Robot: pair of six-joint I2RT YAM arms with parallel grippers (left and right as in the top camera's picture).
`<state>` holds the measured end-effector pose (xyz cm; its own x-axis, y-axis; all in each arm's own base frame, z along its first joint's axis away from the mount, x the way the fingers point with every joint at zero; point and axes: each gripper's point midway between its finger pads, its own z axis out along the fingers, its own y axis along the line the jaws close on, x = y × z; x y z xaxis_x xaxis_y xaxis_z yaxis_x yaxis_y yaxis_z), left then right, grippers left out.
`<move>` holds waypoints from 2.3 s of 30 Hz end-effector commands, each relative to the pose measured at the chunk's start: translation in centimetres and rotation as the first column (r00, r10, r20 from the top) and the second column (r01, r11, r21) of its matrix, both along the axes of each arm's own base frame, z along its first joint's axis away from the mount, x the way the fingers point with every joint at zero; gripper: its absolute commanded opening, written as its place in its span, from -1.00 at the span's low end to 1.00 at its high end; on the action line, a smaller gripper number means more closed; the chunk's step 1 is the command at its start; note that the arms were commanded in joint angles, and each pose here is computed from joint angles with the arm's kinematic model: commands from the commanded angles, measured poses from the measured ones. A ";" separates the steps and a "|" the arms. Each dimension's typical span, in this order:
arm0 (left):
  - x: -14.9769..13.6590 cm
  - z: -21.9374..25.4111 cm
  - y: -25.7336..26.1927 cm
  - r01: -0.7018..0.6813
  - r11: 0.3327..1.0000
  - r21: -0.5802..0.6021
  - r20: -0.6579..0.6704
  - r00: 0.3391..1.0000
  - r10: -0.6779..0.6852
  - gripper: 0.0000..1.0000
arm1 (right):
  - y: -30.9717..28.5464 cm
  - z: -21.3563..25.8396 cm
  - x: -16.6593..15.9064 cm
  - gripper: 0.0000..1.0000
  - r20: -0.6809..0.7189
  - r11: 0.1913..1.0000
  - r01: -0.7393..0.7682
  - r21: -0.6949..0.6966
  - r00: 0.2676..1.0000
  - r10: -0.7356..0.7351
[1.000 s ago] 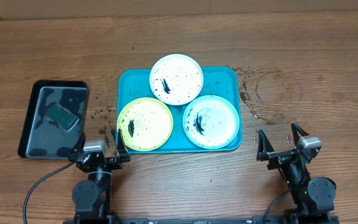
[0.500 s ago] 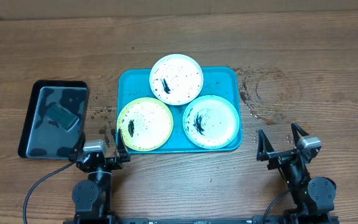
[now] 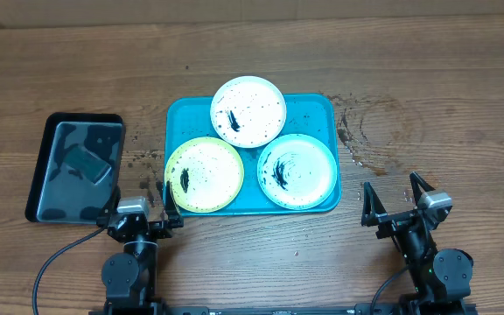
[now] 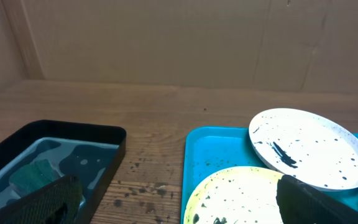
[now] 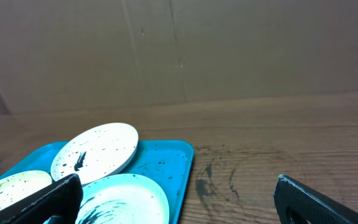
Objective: Clean dirty plates on tray and stack at the side
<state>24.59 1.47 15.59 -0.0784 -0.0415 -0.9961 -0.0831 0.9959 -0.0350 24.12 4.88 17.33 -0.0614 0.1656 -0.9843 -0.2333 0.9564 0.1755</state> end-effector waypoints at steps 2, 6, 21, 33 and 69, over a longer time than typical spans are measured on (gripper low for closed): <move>0.0 0.1 -0.3 0.017 1.000 0.026 0.007 1.000 -0.017 1.00 | -0.3 -0.2 0.1 1.00 0.006 1.000 0.013 -0.007 1.000 -0.013; 0.0 0.1 -0.3 0.018 1.000 0.026 0.007 1.000 -0.018 1.00 | -0.3 -0.1 0.1 1.00 0.007 1.000 0.013 -0.007 1.000 -0.013; 0.0 0.1 -0.3 0.018 1.000 0.026 0.007 1.000 -0.018 1.00 | -0.3 -0.1 0.1 1.00 0.007 1.000 0.013 -0.007 1.000 -0.013; 0.0 0.1 -0.3 0.018 1.000 0.026 0.007 1.000 -0.018 0.99 | -0.3 -0.1 0.1 1.00 0.007 1.000 0.013 -0.007 1.000 -0.013; -2.0 7.2 -8.2 0.483 0.707 -0.516 0.267 0.875 -0.403 1.00 | -0.3 -0.2 0.1 1.00 0.006 1.000 0.013 -0.007 1.000 -0.013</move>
<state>23.39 -6.25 19.88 -0.1858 -0.6403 -0.7454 0.3305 0.6736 -0.6610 24.12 4.87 17.33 -0.0615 0.1660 -0.9842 -0.2329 0.9565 0.1759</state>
